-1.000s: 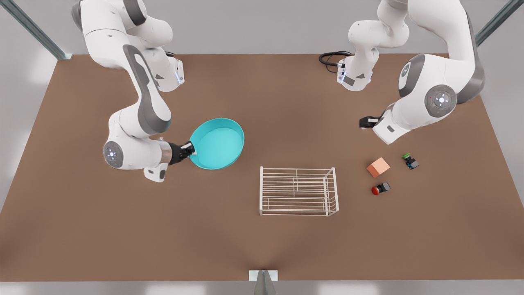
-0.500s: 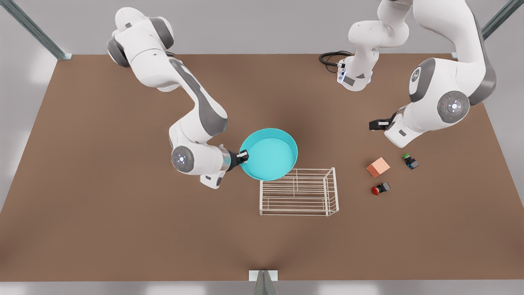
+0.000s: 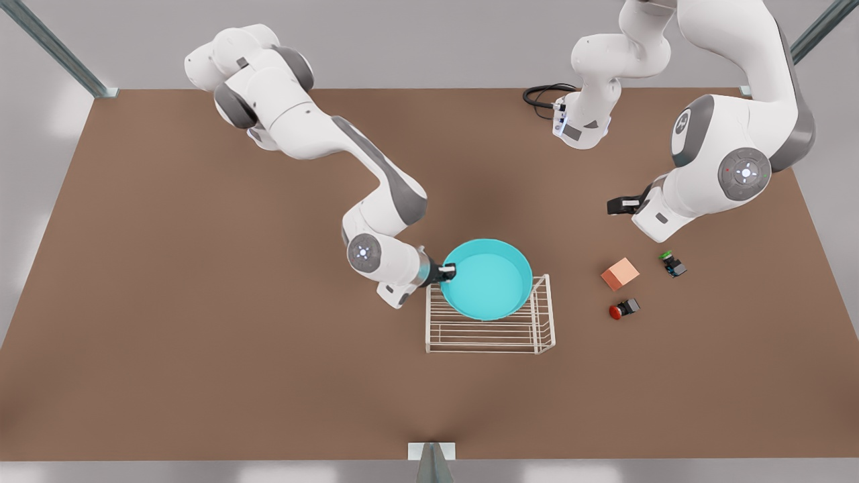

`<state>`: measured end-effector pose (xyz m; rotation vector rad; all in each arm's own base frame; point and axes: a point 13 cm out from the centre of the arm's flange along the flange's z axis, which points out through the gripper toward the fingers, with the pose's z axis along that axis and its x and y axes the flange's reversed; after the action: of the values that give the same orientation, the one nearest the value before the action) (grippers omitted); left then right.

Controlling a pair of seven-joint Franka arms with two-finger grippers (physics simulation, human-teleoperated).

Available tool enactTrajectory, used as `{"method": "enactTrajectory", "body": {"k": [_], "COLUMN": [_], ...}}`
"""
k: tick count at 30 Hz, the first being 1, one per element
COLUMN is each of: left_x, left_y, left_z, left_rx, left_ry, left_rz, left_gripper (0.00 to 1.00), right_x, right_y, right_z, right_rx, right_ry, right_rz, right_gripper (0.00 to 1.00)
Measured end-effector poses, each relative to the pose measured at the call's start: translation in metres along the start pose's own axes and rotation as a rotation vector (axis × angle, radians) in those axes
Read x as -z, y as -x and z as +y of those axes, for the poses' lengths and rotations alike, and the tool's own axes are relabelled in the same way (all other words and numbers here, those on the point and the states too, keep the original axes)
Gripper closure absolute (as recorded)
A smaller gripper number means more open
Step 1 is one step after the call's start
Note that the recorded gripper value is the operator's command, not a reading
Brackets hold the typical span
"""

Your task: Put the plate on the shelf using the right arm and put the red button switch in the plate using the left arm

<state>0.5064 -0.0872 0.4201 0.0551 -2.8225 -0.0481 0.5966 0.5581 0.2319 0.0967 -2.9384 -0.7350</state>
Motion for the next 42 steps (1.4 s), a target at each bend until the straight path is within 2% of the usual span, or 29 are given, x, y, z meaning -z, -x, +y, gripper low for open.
{"method": "enactTrajectory", "body": {"k": [4,6,10,12,16,17,18,19,20,24,29,36,42], "left_x": [0.000,0.000,0.000,0.000,0.011,0.011,0.003,-0.006,-0.019,-0.059,-0.093,-0.153,-0.185], "left_y": [0.000,0.000,0.001,0.001,0.012,0.022,0.035,0.048,0.063,0.120,0.163,0.198,0.226], "left_z": [0.000,0.000,0.000,0.000,-0.003,-0.006,-0.009,-0.010,-0.009,-0.018,0.010,0.038,0.065], "left_rx": [0.001,0.001,0.002,0.002,0.005,0.022,0.049,0.086,0.134,0.347,0.670,1.025,1.276], "left_ry": [0.000,0.000,0.000,0.000,-0.010,-0.018,-0.033,-0.047,-0.048,-0.074,-0.146,-0.204,-0.246], "left_rz": [-0.002,-0.002,-0.003,-0.003,-0.035,-0.046,-0.043,-0.038,-0.037,-0.079,-0.118,-0.105,-0.109], "left_gripper": [0.00,0.00,0.00,0.00,0.00,0.00,0.00,0.00,0.00,0.00,0.00,0.00,0.00], "right_x": [-0.009,-0.011,-0.011,-0.005,0.114,0.151,0.185,0.210,0.229,0.289,0.326,0.330,0.325], "right_y": [0.004,0.005,0.009,0.012,0.001,0.005,0.016,0.020,0.018,-0.028,-0.051,-0.059,-0.059], "right_z": [0.004,0.005,0.004,0.005,0.044,0.032,-0.003,-0.056,-0.116,-0.313,-0.387,-0.397,-0.383], "right_rx": [-0.047,-0.068,-0.107,-0.124,-0.138,-0.163,-0.193,-0.226,-0.264,-0.370,-0.318,-0.222,-0.167], "right_ry": [0.011,0.016,0.020,0.023,0.091,0.093,0.049,-0.034,-0.124,-0.393,-0.571,-0.622,-0.566], "right_rz": [-0.024,-0.032,-0.047,-0.058,-0.097,-0.101,-0.120,-0.130,-0.127,-0.068,-0.023,0.038,0.062], "right_gripper": [0.75,0.65,0.35,0.32,0.29,0.19,0.13,0.09,0.00,0.00,0.00,0.00,0.00]}}
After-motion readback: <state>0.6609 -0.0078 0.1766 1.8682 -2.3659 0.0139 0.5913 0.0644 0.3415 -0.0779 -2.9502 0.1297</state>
